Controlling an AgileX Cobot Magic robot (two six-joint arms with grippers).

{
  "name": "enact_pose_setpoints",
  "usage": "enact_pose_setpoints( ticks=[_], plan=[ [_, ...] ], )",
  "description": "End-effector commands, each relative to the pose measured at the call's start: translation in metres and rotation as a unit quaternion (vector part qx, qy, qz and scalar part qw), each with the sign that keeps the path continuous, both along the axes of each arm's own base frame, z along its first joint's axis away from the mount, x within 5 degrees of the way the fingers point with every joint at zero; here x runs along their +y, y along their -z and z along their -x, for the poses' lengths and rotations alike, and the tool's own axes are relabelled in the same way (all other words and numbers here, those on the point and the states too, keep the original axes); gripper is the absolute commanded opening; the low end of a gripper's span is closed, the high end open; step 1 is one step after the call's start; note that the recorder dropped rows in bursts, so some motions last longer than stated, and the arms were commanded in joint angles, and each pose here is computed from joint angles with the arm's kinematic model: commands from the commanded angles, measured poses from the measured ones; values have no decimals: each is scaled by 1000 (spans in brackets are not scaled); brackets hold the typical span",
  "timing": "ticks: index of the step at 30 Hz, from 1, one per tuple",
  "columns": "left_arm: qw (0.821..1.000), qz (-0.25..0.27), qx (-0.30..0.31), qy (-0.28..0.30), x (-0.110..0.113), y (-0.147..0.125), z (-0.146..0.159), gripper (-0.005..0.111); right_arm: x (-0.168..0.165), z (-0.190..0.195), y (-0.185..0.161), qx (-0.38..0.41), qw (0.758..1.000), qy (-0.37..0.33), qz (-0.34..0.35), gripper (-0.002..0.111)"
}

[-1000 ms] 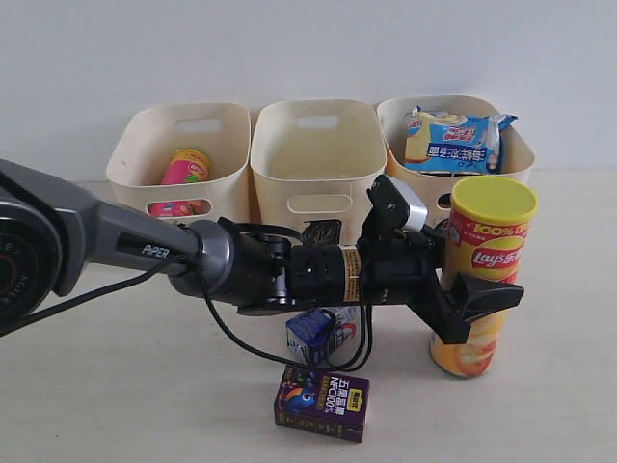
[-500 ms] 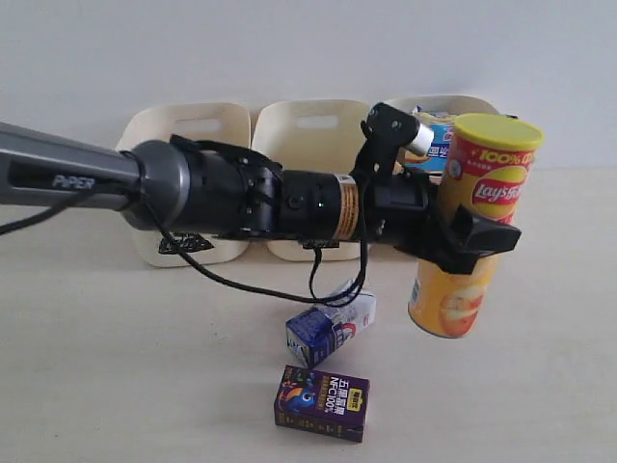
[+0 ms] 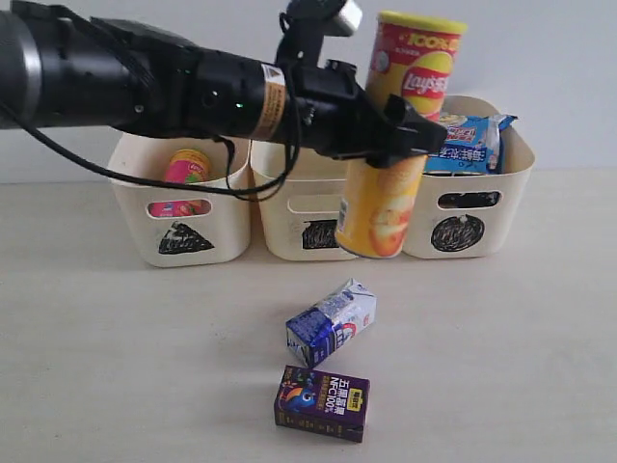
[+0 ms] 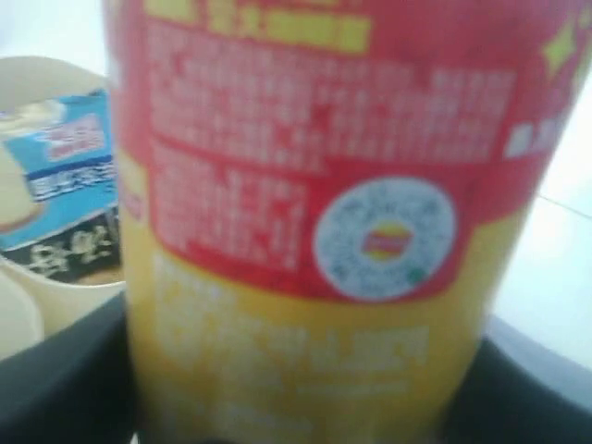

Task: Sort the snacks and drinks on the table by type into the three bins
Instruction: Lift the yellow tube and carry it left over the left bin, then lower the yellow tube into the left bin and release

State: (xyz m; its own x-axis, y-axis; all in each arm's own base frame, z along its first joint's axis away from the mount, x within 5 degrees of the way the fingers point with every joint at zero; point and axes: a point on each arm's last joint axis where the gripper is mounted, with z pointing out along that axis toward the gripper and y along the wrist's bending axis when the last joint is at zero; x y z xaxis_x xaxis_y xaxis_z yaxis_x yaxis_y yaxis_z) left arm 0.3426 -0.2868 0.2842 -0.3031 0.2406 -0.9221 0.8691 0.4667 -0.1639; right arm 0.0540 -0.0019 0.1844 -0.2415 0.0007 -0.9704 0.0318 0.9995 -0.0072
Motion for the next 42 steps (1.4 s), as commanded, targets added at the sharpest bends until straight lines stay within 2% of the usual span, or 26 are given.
enact_pose_setpoints(
  ticks=[1, 7, 13, 17, 21, 25, 27, 33, 36, 38, 42],
  plan=[
    [999, 25, 5, -42, 26, -28, -6, 4, 0, 0, 0, -5, 1000, -1, 2, 0],
    [995, 43, 1, -91, 61, -45, -21, 4, 0, 0, 0, -5, 1000, -1, 2, 0],
    [985, 45, -5, -165, 105, -47, -45, 4, 0, 0, 0, -4, 1000, -2, 5, 0],
    [969, 32, -31, -243, 136, -48, -62, 4, 0, 0, 0, -4, 1000, -2, 5, 0],
    [941, -5, -83, -329, 159, -50, -74, 4, 0, 0, 0, -4, 1000, -2, 5, 0],
    [915, -53, -130, -377, 171, -51, -79, 4, 0, 0, 0, -4, 1000, -2, 5, 0],
    [907, -60, -134, -394, 174, -49, -81, 4, 0, 0, 0, -4, 1000, -2, 5, 0],
    [907, -70, -131, -393, 171, -38, -93, 4, 0, 0, 0, -4, 1000, -2, 5, 0],
    [902, -104, -155, -390, 170, -31, -104, 4, 0, 0, 0, -4, 1000, -2, 5, 0],
    [890, -137, -178, -397, 171, -28, -110, 4, 0, 0, 0, -4, 1000, -2, 5, 0],
    [856, -219, -226, -410, 177, -22, -119, 4, 0, 0, 0, -4, 1000, -2, 5, 0]
  ],
)
